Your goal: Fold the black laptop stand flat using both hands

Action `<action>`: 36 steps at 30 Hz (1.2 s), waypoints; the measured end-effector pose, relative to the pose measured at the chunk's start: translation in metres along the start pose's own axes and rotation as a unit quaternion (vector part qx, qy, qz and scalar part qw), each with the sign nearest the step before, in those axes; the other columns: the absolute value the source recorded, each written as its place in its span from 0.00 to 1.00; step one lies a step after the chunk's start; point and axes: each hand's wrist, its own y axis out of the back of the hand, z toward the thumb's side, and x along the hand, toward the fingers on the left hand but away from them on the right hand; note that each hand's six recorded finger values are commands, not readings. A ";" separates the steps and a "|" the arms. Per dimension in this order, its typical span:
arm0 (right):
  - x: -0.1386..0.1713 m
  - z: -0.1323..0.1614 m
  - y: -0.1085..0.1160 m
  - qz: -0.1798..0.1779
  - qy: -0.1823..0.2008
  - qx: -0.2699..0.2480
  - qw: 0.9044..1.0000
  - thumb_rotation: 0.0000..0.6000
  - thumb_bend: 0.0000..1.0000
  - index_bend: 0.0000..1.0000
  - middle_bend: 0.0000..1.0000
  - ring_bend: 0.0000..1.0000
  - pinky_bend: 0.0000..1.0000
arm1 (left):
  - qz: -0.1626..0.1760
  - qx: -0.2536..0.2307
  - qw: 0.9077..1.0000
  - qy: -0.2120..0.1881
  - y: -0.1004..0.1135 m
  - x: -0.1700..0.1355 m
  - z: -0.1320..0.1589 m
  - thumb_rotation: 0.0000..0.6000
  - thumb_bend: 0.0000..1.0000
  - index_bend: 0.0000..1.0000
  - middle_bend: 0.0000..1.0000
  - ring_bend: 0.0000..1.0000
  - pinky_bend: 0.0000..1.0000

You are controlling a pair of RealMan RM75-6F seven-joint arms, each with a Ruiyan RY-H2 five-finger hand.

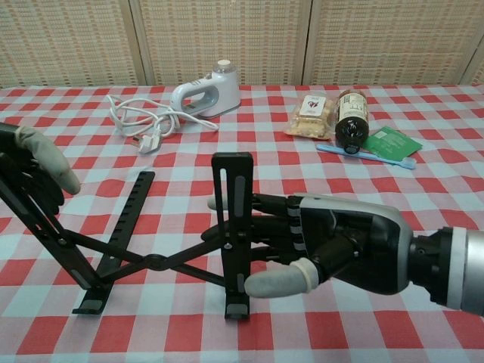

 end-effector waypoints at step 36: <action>0.035 0.113 0.063 -0.094 0.069 0.218 0.969 1.00 0.00 0.09 0.17 0.05 0.08 | 0.066 0.275 0.959 0.019 -0.002 0.027 -0.039 1.00 0.19 0.34 0.24 0.25 0.27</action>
